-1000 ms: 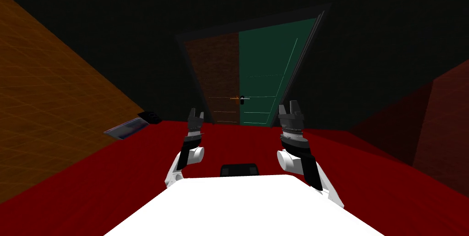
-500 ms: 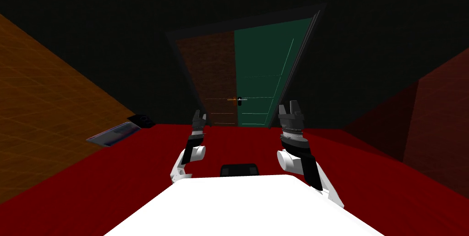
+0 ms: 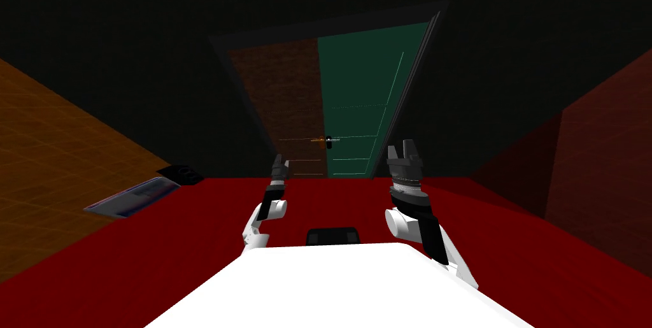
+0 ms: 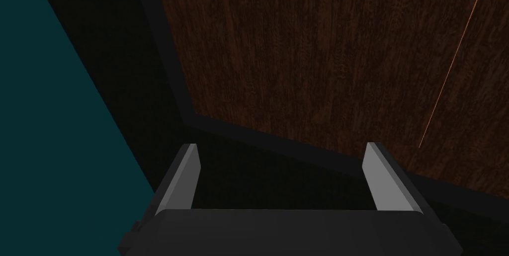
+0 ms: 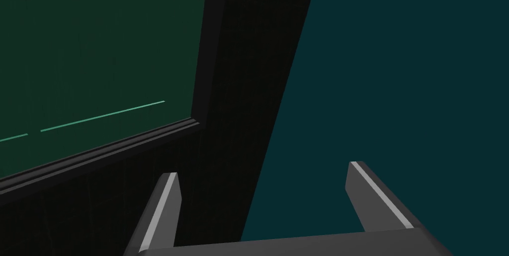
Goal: Pull the door open
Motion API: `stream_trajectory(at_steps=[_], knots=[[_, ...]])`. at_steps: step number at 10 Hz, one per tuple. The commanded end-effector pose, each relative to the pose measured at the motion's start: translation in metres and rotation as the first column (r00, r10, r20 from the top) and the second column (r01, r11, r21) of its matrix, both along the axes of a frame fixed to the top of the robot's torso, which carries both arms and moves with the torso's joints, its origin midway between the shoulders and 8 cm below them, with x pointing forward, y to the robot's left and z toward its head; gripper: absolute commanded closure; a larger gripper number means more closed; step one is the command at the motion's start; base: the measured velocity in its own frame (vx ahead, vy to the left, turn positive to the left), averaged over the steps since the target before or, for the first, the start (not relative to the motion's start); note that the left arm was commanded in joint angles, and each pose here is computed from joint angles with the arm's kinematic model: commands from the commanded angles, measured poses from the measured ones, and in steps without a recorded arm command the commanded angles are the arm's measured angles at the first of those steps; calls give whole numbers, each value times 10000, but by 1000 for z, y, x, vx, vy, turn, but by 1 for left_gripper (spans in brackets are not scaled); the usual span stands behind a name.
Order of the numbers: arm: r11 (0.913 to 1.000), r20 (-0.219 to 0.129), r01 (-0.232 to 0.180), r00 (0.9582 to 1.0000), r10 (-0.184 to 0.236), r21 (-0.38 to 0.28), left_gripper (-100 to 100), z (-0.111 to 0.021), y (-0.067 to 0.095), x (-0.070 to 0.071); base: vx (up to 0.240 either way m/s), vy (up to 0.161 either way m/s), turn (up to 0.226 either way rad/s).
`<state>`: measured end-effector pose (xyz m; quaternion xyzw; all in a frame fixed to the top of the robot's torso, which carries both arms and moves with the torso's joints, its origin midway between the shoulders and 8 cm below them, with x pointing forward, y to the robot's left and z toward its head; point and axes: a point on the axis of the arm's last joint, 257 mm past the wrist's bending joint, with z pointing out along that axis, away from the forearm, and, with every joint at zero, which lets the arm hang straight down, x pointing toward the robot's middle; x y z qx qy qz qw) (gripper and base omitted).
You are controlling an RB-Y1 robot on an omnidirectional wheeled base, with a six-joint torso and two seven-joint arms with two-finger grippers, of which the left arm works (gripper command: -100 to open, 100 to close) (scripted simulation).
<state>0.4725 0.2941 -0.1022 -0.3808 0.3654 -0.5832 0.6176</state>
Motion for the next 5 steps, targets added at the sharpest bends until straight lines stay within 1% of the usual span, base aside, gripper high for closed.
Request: stream_trajectory(at_steps=[1, 3, 5], knots=[[10000, -329, -14, 9995, 14, -11, -100, -15, 3, 7, 101, -52, -71], [10000, -702, -37, 9975, 34, -31, -100, -31, 7, 17, 110, -42, -73], [10000, -1073, -69, 9942, 63, -49, -100, -47, 12, 26, 107, -43, -77]])
